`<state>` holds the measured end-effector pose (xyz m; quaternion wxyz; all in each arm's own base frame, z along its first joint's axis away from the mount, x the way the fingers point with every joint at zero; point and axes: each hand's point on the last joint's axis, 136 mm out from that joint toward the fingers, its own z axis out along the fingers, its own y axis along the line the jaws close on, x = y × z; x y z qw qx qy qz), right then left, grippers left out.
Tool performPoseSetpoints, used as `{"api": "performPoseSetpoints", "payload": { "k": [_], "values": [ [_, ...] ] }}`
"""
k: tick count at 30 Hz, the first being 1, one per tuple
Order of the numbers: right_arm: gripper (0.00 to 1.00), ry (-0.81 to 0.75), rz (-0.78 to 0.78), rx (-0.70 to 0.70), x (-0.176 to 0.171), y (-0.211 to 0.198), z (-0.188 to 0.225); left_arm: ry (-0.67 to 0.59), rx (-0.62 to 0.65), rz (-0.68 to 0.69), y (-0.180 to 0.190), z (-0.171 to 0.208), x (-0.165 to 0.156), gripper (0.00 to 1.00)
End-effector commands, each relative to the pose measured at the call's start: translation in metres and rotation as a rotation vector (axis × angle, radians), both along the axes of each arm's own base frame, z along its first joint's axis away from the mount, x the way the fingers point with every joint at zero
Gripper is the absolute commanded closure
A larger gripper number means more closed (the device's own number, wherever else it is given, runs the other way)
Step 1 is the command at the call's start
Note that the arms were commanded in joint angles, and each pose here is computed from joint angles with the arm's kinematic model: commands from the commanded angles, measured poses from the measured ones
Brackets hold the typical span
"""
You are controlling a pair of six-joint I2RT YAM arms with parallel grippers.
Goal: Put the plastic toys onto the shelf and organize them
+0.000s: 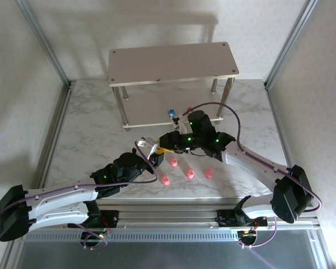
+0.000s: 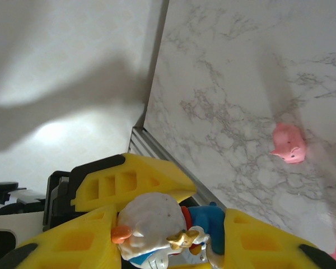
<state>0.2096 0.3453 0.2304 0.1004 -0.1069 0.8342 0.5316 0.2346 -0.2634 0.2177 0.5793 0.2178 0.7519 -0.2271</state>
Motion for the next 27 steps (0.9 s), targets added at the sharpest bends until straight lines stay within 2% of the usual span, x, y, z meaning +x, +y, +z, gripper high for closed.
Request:
{"api": "performPoseSetpoints", "payload": {
  "k": [1,7,11,16,19,20,24,25,27],
  "values": [
    [0.64,0.019,0.058,0.026,-0.014,0.01,-0.001,-0.042,-0.022,-0.01,-0.004,0.012,-0.001,0.62],
    [0.64,0.03,0.079,0.023,-0.019,0.015,-0.004,-0.048,-0.02,0.002,-0.001,0.014,-0.001,0.68],
    [0.64,0.03,0.109,0.029,-0.025,0.021,-0.002,-0.035,0.007,0.009,0.001,0.009,0.0,0.79],
    [0.64,0.046,0.135,0.024,-0.032,0.025,-0.007,-0.059,-0.01,0.032,0.006,0.017,0.001,0.82],
    [0.64,0.051,0.153,0.028,-0.036,0.029,-0.007,-0.073,-0.021,0.066,0.014,0.022,0.003,0.85],
    [0.64,0.053,0.159,0.03,-0.038,0.03,-0.006,-0.077,-0.02,0.072,0.016,0.021,0.003,0.91],
    [0.63,0.056,0.178,0.036,-0.042,0.034,-0.005,-0.09,-0.046,0.117,0.028,0.027,0.003,0.94],
    [0.63,0.056,0.181,0.036,-0.043,0.035,-0.005,-0.094,-0.055,0.139,0.032,0.03,0.004,1.0],
    [0.63,0.055,0.183,0.034,-0.042,0.036,-0.006,-0.097,-0.07,0.188,0.043,0.031,0.007,1.0]
  ]
}}
